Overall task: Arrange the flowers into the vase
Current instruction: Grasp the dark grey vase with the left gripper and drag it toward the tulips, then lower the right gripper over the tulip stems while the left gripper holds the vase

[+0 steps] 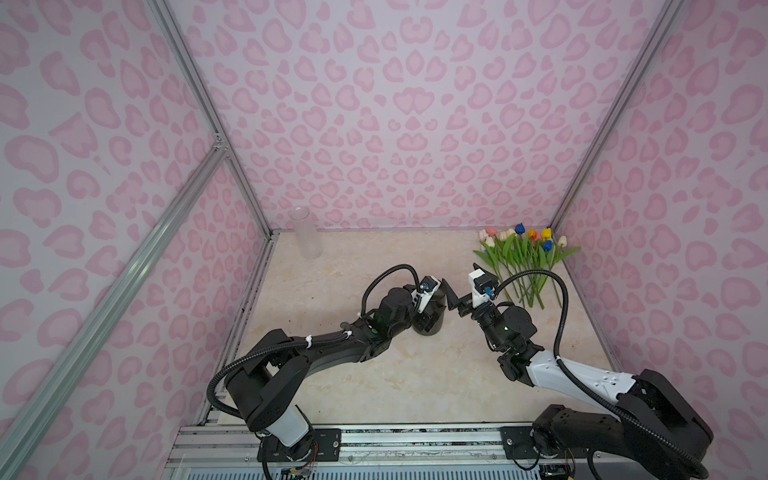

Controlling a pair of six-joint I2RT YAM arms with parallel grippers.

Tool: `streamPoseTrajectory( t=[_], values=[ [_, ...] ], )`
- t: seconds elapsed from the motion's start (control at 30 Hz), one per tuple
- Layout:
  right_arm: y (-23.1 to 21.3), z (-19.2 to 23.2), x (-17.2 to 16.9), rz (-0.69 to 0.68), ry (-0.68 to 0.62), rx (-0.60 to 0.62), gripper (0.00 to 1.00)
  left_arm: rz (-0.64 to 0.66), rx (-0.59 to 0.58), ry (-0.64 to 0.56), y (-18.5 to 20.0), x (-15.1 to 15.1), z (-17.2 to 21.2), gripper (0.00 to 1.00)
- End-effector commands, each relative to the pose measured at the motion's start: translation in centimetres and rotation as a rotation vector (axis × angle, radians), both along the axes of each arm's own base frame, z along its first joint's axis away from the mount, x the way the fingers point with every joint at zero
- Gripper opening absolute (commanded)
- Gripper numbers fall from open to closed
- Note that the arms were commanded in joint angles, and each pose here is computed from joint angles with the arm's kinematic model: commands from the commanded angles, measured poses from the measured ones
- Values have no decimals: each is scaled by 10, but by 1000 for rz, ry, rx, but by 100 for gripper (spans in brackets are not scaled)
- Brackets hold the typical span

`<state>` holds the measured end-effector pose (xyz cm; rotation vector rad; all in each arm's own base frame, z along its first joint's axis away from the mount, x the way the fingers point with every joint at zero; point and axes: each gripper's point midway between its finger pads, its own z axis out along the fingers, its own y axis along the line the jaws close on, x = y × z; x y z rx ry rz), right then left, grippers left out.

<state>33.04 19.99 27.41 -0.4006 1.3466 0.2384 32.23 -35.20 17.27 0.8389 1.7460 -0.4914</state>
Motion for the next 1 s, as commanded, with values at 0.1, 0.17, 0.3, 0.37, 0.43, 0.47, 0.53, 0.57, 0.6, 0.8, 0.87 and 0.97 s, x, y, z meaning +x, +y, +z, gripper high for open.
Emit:
streamPoseTrajectory(
  t=[0.1,0.17,0.3,0.37,0.43,0.47,0.53,0.57,0.6,0.8,0.87,0.97],
  values=[
    [-11,6,-1,-56,-32,17,92,46,-77,-144,14,16,42,50],
    [-12,10,3,-73,-20,29,92,60,-80,-144,19,26,46,49],
    [-16,27,16,-99,29,49,92,40,-101,-189,23,43,62,49],
    [-28,36,26,-131,71,98,92,17,-100,-207,18,52,66,49],
    [-50,46,39,-164,128,179,91,-13,-104,-214,11,57,68,49],
    [-60,50,44,-179,157,221,89,-23,-109,-218,7,60,70,49],
    [-93,51,58,-259,250,292,86,-50,-126,-202,-1,62,71,49],
    [-105,51,62,-282,284,303,84,-61,-137,-194,-4,61,71,49],
    [-117,50,66,-310,321,298,83,-69,-152,-183,-7,61,71,49],
    [-173,21,83,-497,549,170,79,-69,-154,-123,-11,63,52,49],
    [-180,1,91,-526,648,109,79,-54,-140,-113,-10,65,46,49],
    [-179,-25,103,-535,772,54,75,-41,-121,-110,-8,67,39,50]
  ],
)
